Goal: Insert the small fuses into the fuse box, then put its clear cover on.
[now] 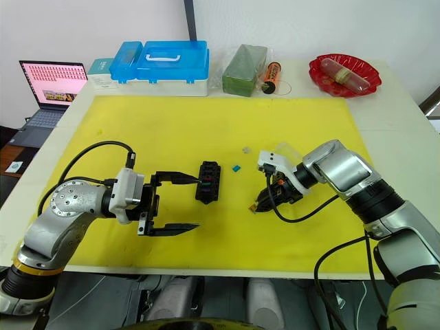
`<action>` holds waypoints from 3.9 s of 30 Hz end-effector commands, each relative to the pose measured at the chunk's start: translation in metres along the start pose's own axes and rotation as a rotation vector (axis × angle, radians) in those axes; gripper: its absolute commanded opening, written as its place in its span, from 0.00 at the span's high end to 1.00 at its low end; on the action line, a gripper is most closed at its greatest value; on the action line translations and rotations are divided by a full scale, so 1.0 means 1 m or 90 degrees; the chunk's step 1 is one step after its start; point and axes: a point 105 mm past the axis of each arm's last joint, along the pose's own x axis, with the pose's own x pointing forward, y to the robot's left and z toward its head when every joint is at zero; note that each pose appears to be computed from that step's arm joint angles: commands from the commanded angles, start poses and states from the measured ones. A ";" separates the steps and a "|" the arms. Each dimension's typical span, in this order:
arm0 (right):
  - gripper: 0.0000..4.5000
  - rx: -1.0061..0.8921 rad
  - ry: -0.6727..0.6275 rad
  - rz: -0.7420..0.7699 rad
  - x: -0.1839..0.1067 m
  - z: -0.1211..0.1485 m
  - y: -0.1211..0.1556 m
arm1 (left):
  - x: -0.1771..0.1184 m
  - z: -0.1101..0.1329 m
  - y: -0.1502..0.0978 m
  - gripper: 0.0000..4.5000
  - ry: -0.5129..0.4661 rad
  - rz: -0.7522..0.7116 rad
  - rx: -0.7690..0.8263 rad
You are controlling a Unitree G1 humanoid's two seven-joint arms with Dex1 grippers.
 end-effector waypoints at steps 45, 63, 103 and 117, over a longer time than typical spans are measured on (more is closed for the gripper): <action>0.99 -0.035 -0.222 -0.100 -0.004 0.052 0.026 | -0.021 0.006 0.005 0.00 0.001 0.079 -0.026; 0.99 0.246 -0.206 -0.062 0.021 0.017 0.020 | -0.016 0.005 0.010 0.00 0.019 0.053 -0.004; 0.70 0.253 -0.173 -0.016 0.024 0.012 0.015 | -0.011 0.005 0.008 0.00 0.025 0.041 0.001; 0.70 0.312 -0.178 0.034 0.025 0.018 0.003 | -0.011 0.003 0.005 0.00 0.024 0.038 -0.002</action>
